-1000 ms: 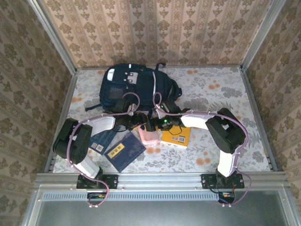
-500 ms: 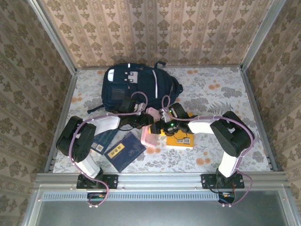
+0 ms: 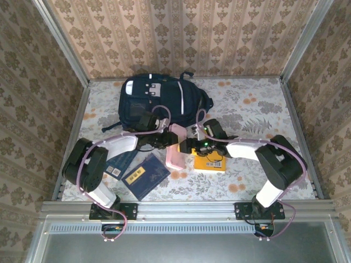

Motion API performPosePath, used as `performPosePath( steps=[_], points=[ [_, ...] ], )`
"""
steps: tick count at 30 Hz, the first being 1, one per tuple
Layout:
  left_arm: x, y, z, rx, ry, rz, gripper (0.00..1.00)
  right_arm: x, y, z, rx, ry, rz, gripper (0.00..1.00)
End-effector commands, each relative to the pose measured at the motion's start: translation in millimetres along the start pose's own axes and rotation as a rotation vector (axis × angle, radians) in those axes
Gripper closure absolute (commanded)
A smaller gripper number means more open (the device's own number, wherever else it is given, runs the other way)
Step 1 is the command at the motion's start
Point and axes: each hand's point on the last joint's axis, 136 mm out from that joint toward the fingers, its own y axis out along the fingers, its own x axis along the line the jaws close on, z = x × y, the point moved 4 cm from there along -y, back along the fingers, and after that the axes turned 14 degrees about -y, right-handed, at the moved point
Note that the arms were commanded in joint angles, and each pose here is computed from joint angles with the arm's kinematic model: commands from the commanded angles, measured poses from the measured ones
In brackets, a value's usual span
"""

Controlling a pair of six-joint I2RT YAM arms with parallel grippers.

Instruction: Pack the student bag

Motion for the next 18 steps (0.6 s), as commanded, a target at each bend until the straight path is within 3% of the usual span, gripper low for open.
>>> performPosePath(
  steps=[1, 5, 10, 13, 15, 18],
  points=[
    [-39, -32, -5, -0.049, 0.033, 0.118, 0.85, 17, -26, -19, -0.128, -0.032, -0.011, 0.16],
    [-69, -62, -16, -0.2, 0.033, 0.193, 0.85, 39, -57, -39, -0.298, -0.001, -0.033, 0.14],
    [-105, -105, -36, -0.46, -0.02, 0.359, 0.87, 80, -89, -75, -0.558, 0.12, -0.218, 0.13],
    [-118, -124, -44, -0.58, -0.057, 0.45, 0.89, 95, -100, -86, -0.662, 0.16, -0.28, 0.09],
    [-125, -134, -47, -0.652, -0.082, 0.522, 0.9, 100, -104, -91, -0.718, 0.201, -0.3, 0.0],
    [-132, -142, -49, -0.708, -0.121, 0.611, 0.9, 107, -108, -97, -0.784, 0.217, -0.323, 0.0]
  ],
)
